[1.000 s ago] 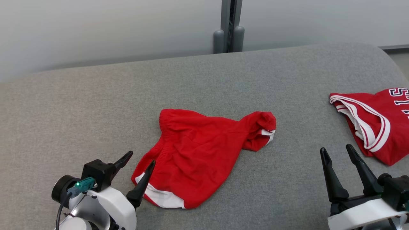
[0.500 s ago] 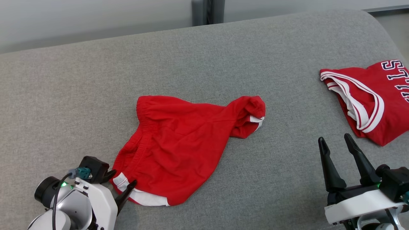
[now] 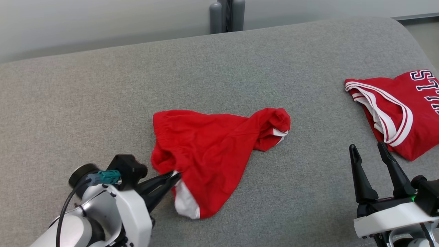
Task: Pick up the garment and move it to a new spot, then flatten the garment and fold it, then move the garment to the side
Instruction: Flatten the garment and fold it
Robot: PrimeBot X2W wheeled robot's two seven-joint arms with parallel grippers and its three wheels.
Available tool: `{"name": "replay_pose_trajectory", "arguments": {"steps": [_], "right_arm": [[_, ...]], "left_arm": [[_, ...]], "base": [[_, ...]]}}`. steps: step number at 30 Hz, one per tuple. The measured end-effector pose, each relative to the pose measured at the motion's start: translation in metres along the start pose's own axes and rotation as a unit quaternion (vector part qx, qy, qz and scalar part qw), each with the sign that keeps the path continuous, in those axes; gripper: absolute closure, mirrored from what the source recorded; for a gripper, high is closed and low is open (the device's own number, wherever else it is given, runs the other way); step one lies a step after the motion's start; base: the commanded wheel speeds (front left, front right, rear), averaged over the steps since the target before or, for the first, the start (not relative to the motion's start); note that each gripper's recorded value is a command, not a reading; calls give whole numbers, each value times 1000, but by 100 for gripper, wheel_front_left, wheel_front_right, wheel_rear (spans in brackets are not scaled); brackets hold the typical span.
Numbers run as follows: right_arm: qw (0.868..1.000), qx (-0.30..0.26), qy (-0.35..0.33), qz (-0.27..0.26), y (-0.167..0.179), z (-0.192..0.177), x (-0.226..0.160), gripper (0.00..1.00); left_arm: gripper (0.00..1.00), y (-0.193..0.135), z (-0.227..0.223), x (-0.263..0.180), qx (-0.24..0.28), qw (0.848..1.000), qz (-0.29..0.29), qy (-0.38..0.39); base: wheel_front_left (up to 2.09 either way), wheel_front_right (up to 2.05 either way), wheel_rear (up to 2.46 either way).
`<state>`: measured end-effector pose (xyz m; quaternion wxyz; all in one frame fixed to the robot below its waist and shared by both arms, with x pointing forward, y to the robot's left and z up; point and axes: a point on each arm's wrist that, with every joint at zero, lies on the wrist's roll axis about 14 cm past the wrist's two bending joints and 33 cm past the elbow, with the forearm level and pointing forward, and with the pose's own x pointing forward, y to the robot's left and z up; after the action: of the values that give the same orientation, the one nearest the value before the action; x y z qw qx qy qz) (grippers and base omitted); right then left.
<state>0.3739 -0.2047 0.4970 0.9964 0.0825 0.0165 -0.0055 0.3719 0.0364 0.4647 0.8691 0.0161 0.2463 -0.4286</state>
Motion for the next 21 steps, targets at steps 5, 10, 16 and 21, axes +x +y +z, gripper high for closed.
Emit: {"name": "replay_pose_trajectory", "arguments": {"steps": [5,10,16,21], "right_arm": [[1000,1,-6,-1,0,4,-2,0],[1000,6,-10,-7,-3,6,-4,0],[1000,14,-18,-16,-7,9,-9,0],[999,20,-22,-31,-16,9,-14,0]], "left_arm": [[100,-36,46,-1,18,996,-60,-62],[100,-83,100,-1,40,980,-136,-138],[100,-103,158,0,25,955,-170,-243],[100,-42,153,17,-13,969,-63,-240]], "base": [[0,0,0],[0,0,0],[0,0,0],[0,0,0]]}}
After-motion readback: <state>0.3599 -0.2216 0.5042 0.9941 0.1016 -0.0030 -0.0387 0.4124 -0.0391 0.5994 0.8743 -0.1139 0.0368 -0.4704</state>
